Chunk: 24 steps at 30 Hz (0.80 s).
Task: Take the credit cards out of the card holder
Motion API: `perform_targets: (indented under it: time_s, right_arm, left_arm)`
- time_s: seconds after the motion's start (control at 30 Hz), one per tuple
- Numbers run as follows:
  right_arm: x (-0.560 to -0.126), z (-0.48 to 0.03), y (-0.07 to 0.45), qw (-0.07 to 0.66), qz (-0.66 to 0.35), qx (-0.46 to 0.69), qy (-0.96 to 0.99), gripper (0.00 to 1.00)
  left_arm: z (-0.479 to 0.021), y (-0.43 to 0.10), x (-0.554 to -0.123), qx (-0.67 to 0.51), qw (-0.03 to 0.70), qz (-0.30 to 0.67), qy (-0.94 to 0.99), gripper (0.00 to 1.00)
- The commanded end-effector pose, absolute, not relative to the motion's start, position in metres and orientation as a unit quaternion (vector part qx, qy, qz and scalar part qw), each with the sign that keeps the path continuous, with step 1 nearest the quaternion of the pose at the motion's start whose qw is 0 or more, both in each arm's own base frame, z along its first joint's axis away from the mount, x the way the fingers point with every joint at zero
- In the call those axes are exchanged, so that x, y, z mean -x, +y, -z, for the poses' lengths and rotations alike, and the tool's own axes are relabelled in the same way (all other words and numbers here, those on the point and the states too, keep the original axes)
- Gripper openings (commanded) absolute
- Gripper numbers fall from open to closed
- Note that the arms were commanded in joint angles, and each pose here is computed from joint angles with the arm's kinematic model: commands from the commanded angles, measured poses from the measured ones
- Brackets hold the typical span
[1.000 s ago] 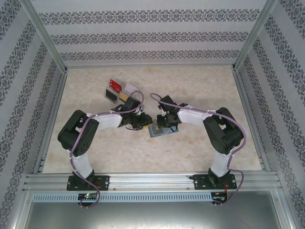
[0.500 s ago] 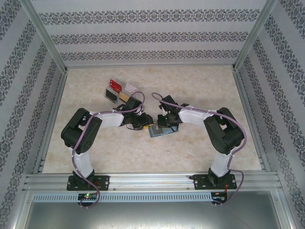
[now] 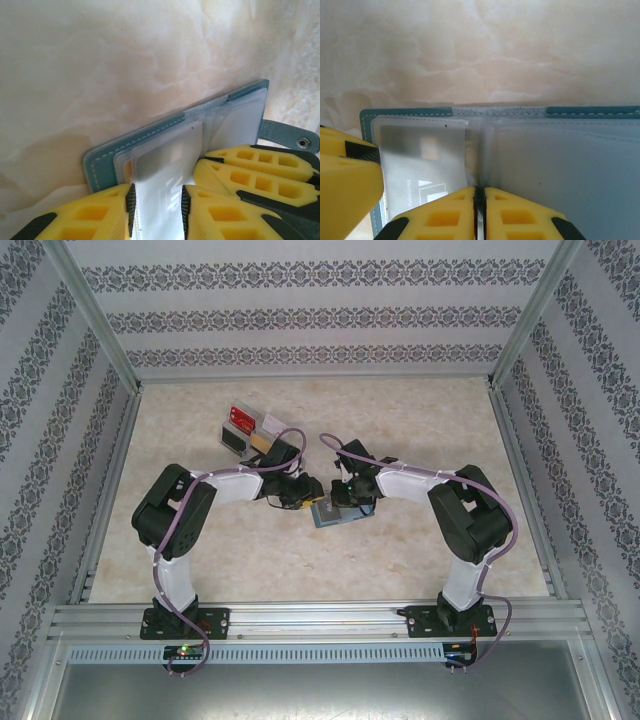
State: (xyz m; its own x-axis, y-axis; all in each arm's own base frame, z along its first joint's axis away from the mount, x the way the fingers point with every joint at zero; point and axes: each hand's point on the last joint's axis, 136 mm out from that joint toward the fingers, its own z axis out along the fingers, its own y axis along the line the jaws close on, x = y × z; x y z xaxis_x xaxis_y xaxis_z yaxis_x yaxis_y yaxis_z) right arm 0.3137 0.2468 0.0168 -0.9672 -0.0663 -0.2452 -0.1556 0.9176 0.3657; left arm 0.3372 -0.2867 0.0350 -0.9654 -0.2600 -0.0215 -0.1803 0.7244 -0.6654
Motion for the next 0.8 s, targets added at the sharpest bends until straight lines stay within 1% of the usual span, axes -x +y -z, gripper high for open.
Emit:
perform_targets:
  time_s: [0.0, 0.23, 0.5, 0.77]
  right_arm:
    - [-0.297, 0.011, 0.227, 0.077, -0.158, 0.041, 0.983, 0.13]
    - [-0.297, 0.014, 0.228, 0.074, -0.161, 0.04, 0.983, 0.13]
    - [-0.295, 0.015, 0.227, 0.072, -0.16, 0.04, 0.984, 0.12]
    - [-0.295, 0.015, 0.228, 0.073, -0.161, 0.04, 0.983, 0.12]
  left_arm:
    - [-0.032, -0.278, -0.331, 0.117, 0.058, 0.312, 0.941, 0.33]
    - [-0.027, -0.291, -0.328, 0.105, 0.038, 0.336, 0.935, 0.32]
    - [-0.035, -0.299, -0.331, 0.09, 0.043, 0.354, 0.93, 0.26]
    - [-0.039, -0.298, -0.332, 0.085, 0.053, 0.354, 0.93, 0.26]
